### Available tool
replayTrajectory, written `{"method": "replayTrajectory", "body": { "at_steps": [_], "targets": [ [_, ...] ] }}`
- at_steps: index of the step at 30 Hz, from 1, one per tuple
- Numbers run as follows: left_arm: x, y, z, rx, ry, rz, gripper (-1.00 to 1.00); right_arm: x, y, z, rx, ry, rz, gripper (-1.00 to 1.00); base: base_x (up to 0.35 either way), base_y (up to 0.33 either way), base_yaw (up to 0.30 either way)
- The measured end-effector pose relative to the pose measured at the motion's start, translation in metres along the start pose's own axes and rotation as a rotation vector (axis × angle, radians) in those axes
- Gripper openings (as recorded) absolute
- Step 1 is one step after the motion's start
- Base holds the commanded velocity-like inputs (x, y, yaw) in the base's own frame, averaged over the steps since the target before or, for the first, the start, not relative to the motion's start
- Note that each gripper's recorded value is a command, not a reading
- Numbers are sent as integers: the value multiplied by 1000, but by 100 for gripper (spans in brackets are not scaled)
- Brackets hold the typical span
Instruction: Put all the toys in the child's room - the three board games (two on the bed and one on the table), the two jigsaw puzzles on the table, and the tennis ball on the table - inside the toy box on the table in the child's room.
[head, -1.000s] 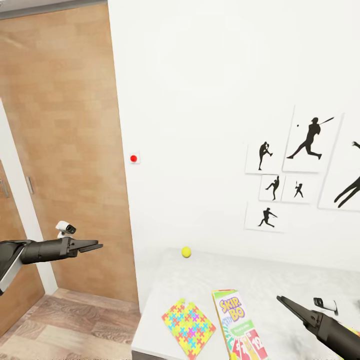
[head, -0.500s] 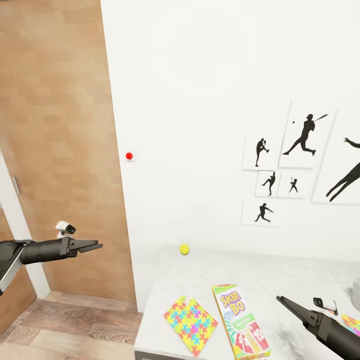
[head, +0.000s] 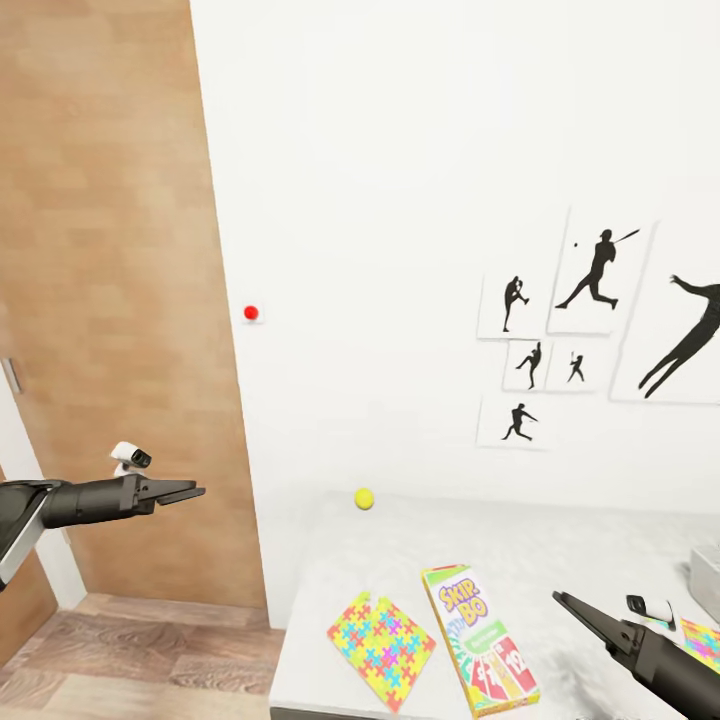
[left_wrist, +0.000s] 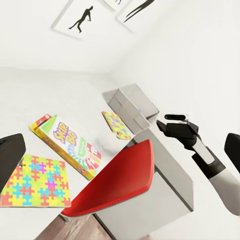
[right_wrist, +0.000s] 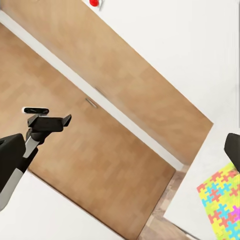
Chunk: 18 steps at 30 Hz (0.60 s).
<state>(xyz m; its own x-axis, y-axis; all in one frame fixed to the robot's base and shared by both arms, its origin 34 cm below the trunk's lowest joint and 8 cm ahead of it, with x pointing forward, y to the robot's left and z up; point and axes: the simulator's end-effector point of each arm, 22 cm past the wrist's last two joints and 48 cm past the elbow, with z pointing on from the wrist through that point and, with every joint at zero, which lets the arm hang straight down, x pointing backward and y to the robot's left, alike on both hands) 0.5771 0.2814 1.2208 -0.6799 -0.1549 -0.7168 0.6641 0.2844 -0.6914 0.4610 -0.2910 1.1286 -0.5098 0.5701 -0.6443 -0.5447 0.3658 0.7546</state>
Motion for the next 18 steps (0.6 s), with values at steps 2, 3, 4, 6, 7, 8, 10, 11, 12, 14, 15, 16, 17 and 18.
{"method": "replayTrajectory", "body": {
  "at_steps": [2, 3, 4, 6, 7, 8, 10, 11, 12, 14, 15, 16, 17, 18],
  "targets": [
    [0, -1, -1, 0, -1, 2, 100, 0, 1, 0, -2, -1, -1, 100, 33, 24, -162],
    [-1, -1, -1, 0, -1, 2, 100, 0, 1, 0, -3, -1, -2, 100, 65, 62, -176],
    [-1, -2, -1, 0, -2, 4, 100, -1, 2, 0, -3, -2, -3, 100, 79, 80, -179],
    [-1, -3, -1, 0, -2, 6, 100, -1, 2, 0, -4, -3, -4, 100, 93, 90, -168],
    [-1, -3, -1, 0, -2, 7, 100, -1, 3, 0, -5, -3, -5, 100, 100, 78, -136],
    [-2, -4, -1, 0, -2, 8, 100, -1, 3, 0, -5, -3, -5, 100, 93, 63, -109],
    [-2, -4, -2, 0, -3, 8, 100, -1, 3, 0, -6, -4, -6, 100, 72, 45, -78],
    [-2, -4, -2, 0, -3, 9, 100, -1, 3, 0, -6, -4, -6, 100, 51, 32, -56],
    [-2, -4, -2, 0, -3, 9, 100, -2, 3, 0, -6, -4, -6, 100, 41, 26, -44],
    [-2, -4, -2, 0, -3, 9, 100, -2, 4, 0, -7, -4, -7, 100, 33, 21, -36],
    [-2, -4, -2, 0, -3, 9, 100, -2, 4, 0, -7, -4, -7, 100, 26, 16, -28],
    [-2, -5, -2, 0, -3, 10, 100, -2, 4, 0, -7, -4, -7, 100, 21, 13, -23],
    [-2, -5, -2, 0, -3, 10, 100, -2, 4, 0, -8, -4, -7, 100, 17, 11, -18],
    [-2, -5, -2, 0, -3, 10, 100, -2, 4, 0, -8, -4, -7, 100, 13, 8, -15]
  ]
}}
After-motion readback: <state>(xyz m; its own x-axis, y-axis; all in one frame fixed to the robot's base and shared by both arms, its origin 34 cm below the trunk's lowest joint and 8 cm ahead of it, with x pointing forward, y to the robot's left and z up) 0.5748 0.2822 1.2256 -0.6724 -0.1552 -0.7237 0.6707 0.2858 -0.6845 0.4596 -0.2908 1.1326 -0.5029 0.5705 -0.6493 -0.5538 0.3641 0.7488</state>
